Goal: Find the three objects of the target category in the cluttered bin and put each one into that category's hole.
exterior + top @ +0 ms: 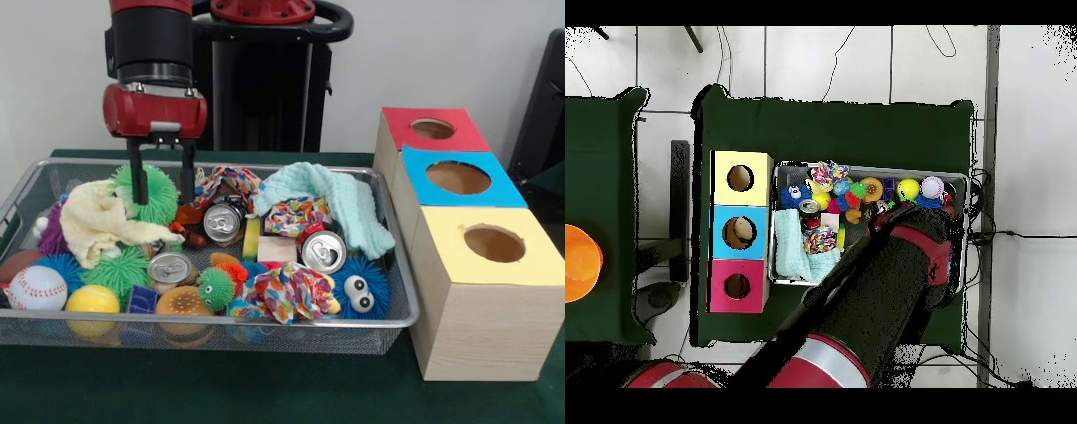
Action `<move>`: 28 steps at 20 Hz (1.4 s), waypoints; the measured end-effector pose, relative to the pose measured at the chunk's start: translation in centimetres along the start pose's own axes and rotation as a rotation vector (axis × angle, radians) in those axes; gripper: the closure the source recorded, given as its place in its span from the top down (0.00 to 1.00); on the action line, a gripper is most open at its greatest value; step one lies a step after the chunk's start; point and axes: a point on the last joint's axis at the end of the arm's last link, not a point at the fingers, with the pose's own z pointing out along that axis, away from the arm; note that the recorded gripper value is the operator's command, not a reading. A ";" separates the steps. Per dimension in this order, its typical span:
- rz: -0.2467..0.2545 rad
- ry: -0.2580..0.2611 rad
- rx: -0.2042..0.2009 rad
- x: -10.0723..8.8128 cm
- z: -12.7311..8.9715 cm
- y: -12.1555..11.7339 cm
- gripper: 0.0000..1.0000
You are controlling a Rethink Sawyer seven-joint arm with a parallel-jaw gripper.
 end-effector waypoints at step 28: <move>0.245 -0.135 0.007 -2.1 3.5 3.4 1.00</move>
